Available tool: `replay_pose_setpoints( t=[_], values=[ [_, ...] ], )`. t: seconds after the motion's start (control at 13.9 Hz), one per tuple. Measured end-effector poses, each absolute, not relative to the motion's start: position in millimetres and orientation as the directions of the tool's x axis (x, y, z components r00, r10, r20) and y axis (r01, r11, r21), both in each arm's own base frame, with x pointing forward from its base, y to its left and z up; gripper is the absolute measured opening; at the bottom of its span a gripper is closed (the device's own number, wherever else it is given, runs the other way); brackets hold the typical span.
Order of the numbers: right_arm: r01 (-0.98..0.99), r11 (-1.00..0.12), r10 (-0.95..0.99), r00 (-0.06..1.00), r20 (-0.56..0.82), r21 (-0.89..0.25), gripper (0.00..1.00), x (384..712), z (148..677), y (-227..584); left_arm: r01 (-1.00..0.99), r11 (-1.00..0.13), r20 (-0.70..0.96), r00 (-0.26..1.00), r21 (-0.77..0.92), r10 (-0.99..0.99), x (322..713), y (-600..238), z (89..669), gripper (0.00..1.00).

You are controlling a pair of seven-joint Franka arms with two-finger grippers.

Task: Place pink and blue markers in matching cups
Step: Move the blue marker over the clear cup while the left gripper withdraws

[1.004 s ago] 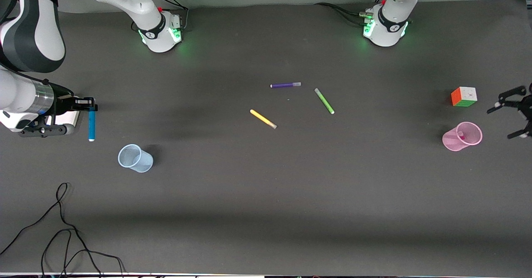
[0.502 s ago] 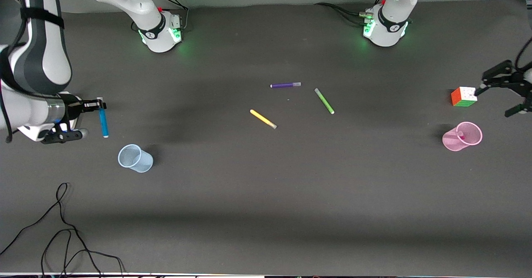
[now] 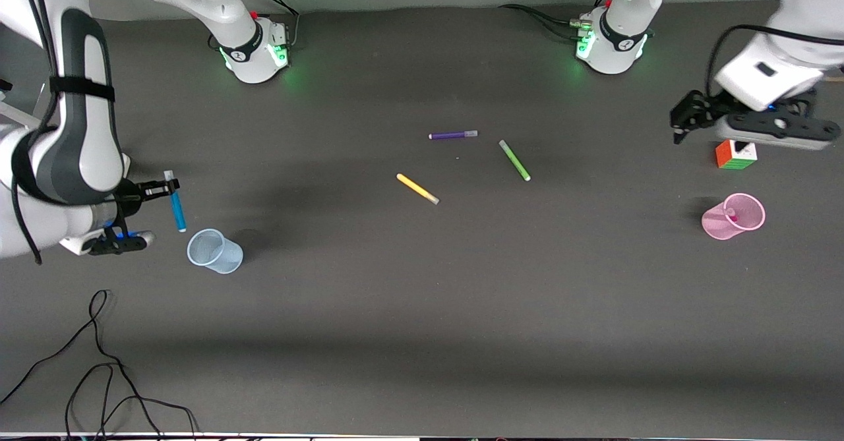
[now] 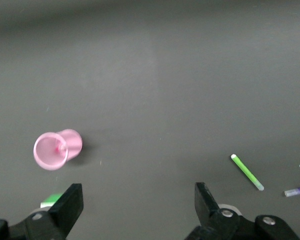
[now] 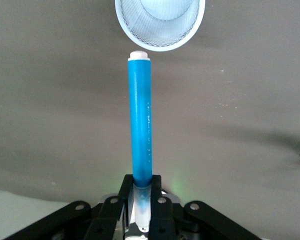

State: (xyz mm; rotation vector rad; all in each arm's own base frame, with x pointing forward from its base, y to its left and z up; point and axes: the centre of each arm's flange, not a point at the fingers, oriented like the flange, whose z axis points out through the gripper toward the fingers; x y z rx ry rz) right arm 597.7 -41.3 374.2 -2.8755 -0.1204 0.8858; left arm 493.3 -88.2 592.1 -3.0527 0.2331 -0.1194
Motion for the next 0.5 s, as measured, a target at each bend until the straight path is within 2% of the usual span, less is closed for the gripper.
replay_pose_setpoints(
  t=[0.5],
  values=[
    [-0.001, -0.981, 0.125, 0.768, -0.628, -0.196, 0.17, 627, 306, -53, -0.087, -0.992, 0.068, 0.993, -0.088, -0.093, 497, -77, 600, 1.00]
  ],
)
